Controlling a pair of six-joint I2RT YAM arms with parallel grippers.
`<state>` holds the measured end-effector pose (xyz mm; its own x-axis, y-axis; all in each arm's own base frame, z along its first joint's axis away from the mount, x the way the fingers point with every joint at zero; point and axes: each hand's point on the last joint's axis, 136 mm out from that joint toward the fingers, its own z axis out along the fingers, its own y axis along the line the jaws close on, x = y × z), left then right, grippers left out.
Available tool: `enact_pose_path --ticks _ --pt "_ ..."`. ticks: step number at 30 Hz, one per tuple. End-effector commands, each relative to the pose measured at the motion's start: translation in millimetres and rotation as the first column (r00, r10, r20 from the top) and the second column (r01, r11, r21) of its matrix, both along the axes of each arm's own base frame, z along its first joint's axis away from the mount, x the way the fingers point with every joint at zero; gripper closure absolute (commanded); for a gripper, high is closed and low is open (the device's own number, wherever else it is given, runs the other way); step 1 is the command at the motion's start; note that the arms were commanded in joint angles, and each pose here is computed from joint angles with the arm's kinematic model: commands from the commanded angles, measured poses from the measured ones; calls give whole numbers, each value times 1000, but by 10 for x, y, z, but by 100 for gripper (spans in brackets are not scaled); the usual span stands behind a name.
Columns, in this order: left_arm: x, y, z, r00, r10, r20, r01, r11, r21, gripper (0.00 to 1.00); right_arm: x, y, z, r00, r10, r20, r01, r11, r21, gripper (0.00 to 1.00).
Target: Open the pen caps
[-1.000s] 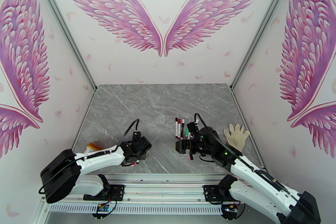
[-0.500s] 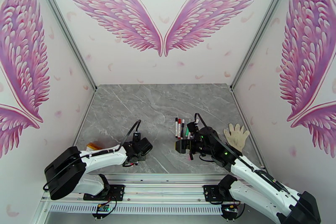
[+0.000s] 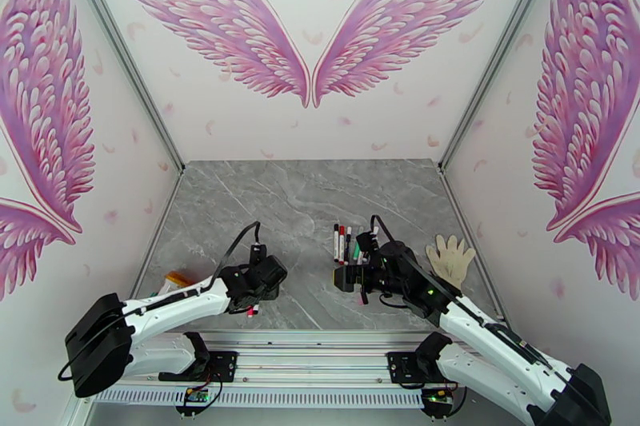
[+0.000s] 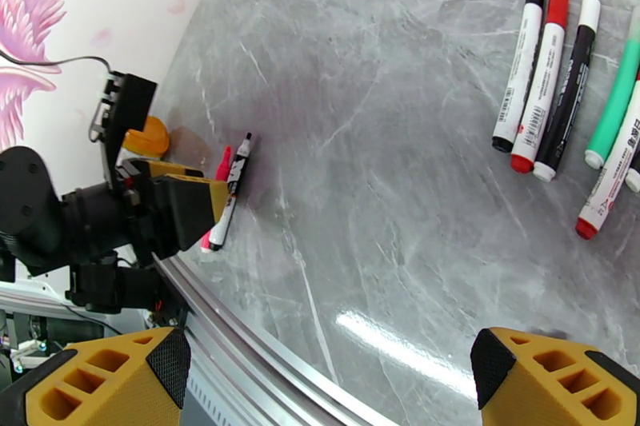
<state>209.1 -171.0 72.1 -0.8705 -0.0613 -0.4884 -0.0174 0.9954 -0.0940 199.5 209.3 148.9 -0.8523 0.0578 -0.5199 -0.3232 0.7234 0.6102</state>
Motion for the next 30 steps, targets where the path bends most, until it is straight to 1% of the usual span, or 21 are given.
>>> enact_pose_path --ticks 1,3,5,6,7,8,11,17,20,23,30 --pt "59 -146 286 997 -62 45 65 996 -69 34 56 -59 97 999 -41 14 41 998 -41 6" --pt "84 -258 419 992 -101 79 111 986 -128 29 88 -92 91 998 -57 16 58 996 -66 10" --pt "102 -368 567 982 -146 120 166 969 -184 23 119 -139 68 997 -79 11 80 991 -104 16" --pt "108 -403 629 977 -160 139 187 961 -203 18 142 -158 73 996 -90 12 90 989 -119 18" --pt "113 -438 701 971 -176 160 209 952 -223 7 167 -184 60 994 -106 6 106 985 -139 21" --pt "113 -470 765 965 -191 180 232 942 -242 2 194 -198 56 993 -118 1 116 981 -152 25" --pt "106 -552 942 947 -221 235 287 909 -302 1 270 -234 -13 989 -142 -35 133 971 -198 33" --pt "76 -646 1155 921 -256 294 358 855 -376 1 459 -300 -155 977 -194 -91 163 950 -265 38" --pt "71 -664 1215 911 -265 316 378 842 -385 1 573 -352 -236 968 -224 -115 182 939 -290 42" --pt "82 -638 1219 910 -262 321 377 844 -381 1 680 -415 -292 961 -243 -130 193 929 -316 50" --pt "113 -629 1181 911 -251 327 374 836 -401 1 890 -569 -418 952 -261 -157 193 915 -354 58"
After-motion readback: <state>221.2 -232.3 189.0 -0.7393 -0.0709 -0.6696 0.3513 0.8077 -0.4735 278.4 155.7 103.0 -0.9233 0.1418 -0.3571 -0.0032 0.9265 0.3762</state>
